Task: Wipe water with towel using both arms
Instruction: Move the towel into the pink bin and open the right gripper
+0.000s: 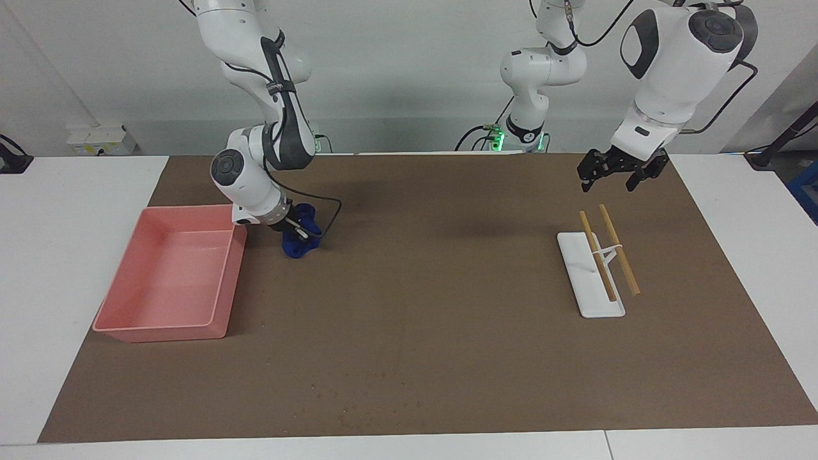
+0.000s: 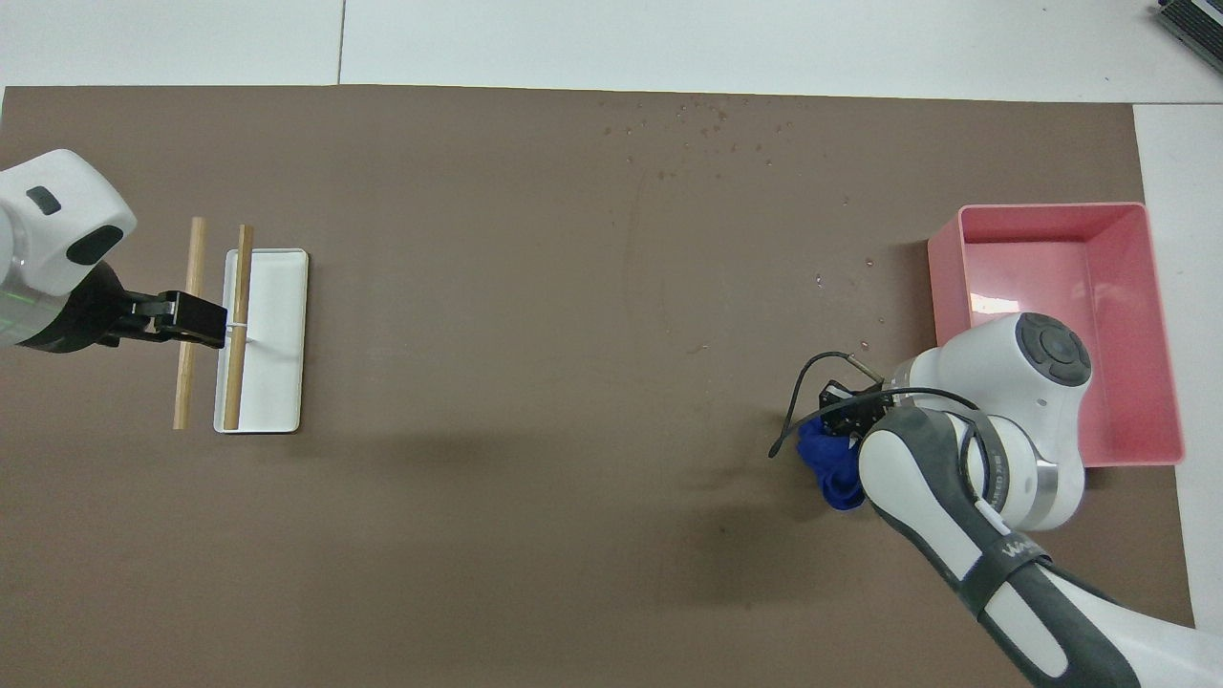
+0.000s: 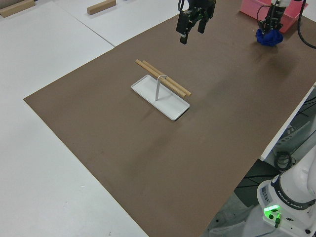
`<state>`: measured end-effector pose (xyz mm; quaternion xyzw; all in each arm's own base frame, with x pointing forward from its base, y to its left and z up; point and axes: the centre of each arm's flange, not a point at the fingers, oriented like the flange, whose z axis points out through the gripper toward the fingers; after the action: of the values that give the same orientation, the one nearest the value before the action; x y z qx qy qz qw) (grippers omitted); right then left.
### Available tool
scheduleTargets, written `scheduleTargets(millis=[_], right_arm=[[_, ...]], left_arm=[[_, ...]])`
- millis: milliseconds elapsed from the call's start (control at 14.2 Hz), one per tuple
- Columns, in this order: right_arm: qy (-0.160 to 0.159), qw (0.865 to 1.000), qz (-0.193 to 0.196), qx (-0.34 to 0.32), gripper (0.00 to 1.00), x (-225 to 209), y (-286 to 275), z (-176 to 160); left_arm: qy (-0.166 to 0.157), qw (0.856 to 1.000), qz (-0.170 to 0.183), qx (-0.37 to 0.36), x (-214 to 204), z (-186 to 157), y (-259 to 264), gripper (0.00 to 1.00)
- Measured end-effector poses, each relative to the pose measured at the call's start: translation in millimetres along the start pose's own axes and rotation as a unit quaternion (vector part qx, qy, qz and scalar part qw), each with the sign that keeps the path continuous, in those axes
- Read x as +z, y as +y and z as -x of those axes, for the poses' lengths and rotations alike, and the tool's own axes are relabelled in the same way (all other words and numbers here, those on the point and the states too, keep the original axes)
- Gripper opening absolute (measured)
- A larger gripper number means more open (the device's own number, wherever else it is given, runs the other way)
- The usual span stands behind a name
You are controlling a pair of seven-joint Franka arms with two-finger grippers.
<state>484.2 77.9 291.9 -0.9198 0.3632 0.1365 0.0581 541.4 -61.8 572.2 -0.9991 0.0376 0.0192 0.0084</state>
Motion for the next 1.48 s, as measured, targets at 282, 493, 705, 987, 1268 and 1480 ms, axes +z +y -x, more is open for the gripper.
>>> scheduleTargets(millis=[282,493,705,987,1268,1480], right_arm=[[0.021,0.999,-0.032,-0.002,0.1,-65.5,-6.5,-5.5],[0.065,0.994,-0.087,0.005,0.1,-153.8,-13.1,-27.4],[0.118,0.988,-0.097,-0.003,0.1,-219.6,-5.5,-46.0],[0.162,0.984,-0.066,-0.038,0.1,-263.1,38.4,-79.9],[0.168,0.982,-0.039,-0.076,0.1,-263.7,91.9,-119.5],[0.159,0.983,-0.031,-0.084,0.1,-255.5,118.2,-134.7]], left_arm=[[0.0,1.0,0.0,0.0,0.0,0.0,0.0,1.0],[0.0,1.0,0.0,-0.001,0.0,-0.1,-1.1,1.0],[0.0,1.0,0.0,-0.001,0.0,-0.1,-1.2,1.0],[0.0,1.0,0.0,-0.001,0.0,-0.1,-1.5,1.0],[0.0,1.0,0.0,-0.001,0.0,-0.1,-1.5,1.0],[0.0,1.0,0.0,-0.001,0.0,-0.1,-1.4,1.0]])
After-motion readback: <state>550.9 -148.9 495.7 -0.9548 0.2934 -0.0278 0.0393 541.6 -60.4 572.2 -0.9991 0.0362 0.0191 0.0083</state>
